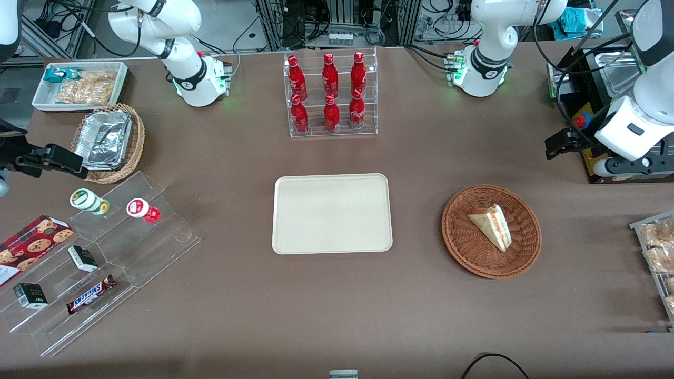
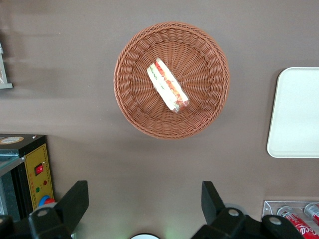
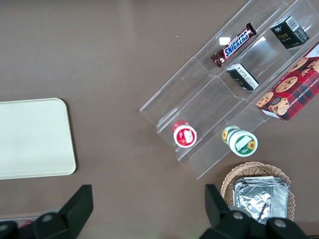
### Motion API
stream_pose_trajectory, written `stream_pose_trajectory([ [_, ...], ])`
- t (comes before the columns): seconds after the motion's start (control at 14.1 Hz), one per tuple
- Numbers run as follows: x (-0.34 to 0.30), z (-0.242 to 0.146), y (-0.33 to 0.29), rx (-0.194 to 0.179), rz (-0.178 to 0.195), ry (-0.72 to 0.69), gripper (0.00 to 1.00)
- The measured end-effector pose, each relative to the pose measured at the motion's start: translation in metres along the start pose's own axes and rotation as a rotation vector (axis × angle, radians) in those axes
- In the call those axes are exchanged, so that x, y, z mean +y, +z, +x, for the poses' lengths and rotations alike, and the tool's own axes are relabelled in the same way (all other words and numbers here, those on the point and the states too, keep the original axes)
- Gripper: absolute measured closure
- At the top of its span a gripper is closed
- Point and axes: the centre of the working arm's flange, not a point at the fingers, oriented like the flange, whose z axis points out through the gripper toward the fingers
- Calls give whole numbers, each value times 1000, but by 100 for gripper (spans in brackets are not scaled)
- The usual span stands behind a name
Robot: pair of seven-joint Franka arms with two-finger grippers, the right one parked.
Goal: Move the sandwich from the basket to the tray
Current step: 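Move the left gripper over the wrapped sandwich in the wicker basket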
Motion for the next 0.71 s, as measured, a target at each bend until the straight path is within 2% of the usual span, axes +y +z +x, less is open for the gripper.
stream_pose_trajectory([
  [0.21, 2, 2, 6, -10, 1, 6, 0],
  [0.42, 4, 16, 45, -70, 5, 9, 0],
  [0.49, 5, 24, 65, -75, 4, 10, 0],
  [0.71, 8, 37, 131, -40, -1, 11, 0],
])
